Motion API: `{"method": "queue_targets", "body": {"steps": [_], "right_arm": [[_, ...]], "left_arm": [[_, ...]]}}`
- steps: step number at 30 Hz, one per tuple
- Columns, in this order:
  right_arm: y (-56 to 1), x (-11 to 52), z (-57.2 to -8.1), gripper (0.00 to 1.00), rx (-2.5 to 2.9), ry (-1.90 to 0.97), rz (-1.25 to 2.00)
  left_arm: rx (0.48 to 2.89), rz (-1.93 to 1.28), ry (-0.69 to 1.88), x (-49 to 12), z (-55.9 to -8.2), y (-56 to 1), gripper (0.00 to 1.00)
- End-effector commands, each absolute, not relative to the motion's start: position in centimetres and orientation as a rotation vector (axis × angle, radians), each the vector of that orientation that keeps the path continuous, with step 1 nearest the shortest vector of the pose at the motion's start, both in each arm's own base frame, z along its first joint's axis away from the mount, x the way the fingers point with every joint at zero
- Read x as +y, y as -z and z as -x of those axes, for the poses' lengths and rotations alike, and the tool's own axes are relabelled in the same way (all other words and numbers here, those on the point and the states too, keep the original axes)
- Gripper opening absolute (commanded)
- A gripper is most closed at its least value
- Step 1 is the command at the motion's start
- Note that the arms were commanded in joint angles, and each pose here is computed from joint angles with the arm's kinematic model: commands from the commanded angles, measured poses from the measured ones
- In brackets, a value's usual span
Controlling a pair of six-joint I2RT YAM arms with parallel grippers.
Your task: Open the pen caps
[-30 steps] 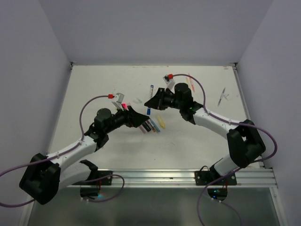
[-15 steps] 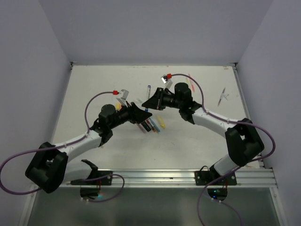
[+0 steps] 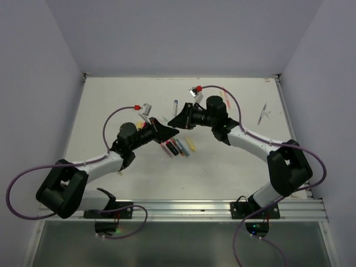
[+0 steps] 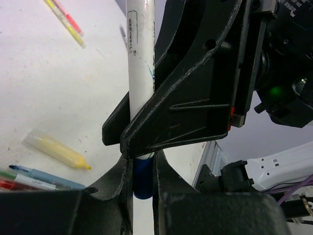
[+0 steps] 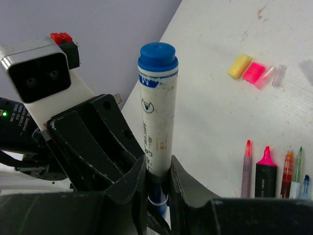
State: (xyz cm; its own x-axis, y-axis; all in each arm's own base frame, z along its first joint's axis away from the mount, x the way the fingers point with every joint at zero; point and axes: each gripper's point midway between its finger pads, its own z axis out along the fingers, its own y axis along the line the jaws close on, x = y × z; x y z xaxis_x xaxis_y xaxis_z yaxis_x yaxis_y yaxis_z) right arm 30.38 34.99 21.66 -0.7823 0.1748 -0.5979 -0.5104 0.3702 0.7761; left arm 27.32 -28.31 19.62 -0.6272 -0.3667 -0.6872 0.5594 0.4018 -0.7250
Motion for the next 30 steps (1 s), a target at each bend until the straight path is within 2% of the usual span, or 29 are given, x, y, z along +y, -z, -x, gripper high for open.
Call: {"method": "queue_targets", "body": {"steps": [1,4,12,24,30], "right_arm": [[-24.6,34.7,-32.5,0.0,1.889,-1.339,0.366],[-26.6,34.6,-32.6,0.0,1.778,-1.382,0.425],[-31.2,34.8,-31.6,0.0,1.591,-1.459,0.517],[-33.5,35.6,-30.8,0.0,1.473,-1.632,0.502],[-35.1,35.2,-30.8,0.0,1.439,-1.639,0.489]], "left_arm": [[1.598,-0.408,1.637,-30.1,-22.6,-23.2,0.0],[1.468,-0.476,1.761,-29.6,-19.8,-25.2,0.0],[1.263,-0.599,1.832,-28.1,-16.1,-28.3,0.0],[1.145,-0.799,1.802,-26.7,-12.0,-29.2,0.0],[1.184,-0.825,1.748,-26.4,-11.5,-28.9,0.0]]}}
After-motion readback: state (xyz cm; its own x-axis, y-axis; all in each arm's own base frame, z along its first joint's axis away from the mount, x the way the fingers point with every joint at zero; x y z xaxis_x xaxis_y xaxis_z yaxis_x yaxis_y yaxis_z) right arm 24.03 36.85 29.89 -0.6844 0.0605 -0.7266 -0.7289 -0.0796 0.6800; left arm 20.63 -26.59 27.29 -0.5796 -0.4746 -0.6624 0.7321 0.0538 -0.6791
